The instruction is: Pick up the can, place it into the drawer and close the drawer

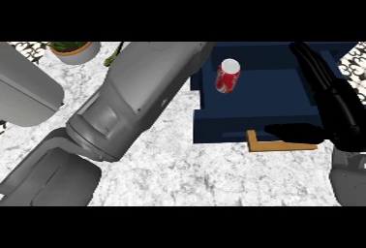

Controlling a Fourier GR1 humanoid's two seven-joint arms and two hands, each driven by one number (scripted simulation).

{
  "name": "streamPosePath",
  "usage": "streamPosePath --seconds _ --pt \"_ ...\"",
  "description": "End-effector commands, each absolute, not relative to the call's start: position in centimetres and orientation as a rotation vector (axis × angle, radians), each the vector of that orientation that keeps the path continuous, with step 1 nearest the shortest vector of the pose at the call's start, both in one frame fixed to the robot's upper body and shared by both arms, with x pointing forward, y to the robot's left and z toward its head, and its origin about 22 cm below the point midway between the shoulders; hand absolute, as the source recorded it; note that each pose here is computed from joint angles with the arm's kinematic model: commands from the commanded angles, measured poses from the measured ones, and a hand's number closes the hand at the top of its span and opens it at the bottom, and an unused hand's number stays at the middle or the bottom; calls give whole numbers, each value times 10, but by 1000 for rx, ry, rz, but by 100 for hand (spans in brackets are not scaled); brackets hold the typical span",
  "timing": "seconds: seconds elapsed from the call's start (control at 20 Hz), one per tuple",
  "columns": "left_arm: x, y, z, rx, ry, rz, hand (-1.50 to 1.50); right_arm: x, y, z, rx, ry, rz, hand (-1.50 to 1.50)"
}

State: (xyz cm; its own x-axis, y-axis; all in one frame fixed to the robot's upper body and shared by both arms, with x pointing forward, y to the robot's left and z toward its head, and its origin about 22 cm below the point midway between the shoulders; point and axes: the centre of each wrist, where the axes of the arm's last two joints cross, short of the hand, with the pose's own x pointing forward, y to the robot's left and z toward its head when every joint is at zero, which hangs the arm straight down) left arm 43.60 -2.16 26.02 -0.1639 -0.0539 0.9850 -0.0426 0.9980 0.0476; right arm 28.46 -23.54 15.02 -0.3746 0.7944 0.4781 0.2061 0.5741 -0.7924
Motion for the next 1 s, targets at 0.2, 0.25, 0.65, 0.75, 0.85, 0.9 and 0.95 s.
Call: streamPosePath --seconds 0.2,0.25,0.65,0.75,0.85,0.9,0.95 --pt "443 -7 250 47 -1716 -20 -150 336 -216 96 -988 -1780 971 -150" --pt "443 -4 262 11 -1709 -1 -150 345 -207 86 -975 -1788 992 -150" --pt "454 28 266 84 -1715 4 -150 387 -191 65 -1077 -1769 945 -150" --pt "454 32 259 77 -1717 3 -150 391 -198 45 -1136 -1750 945 -150" --pt "455 41 278 68 -1717 6 -150 401 -193 42 -1163 -1734 928 -150" --pt "453 39 269 81 -1720 -10 -150 411 -191 60 -1198 -1756 871 -150" --pt "456 50 249 69 -1704 -11 -150 415 -191 63 -1209 -1751 857 -150"
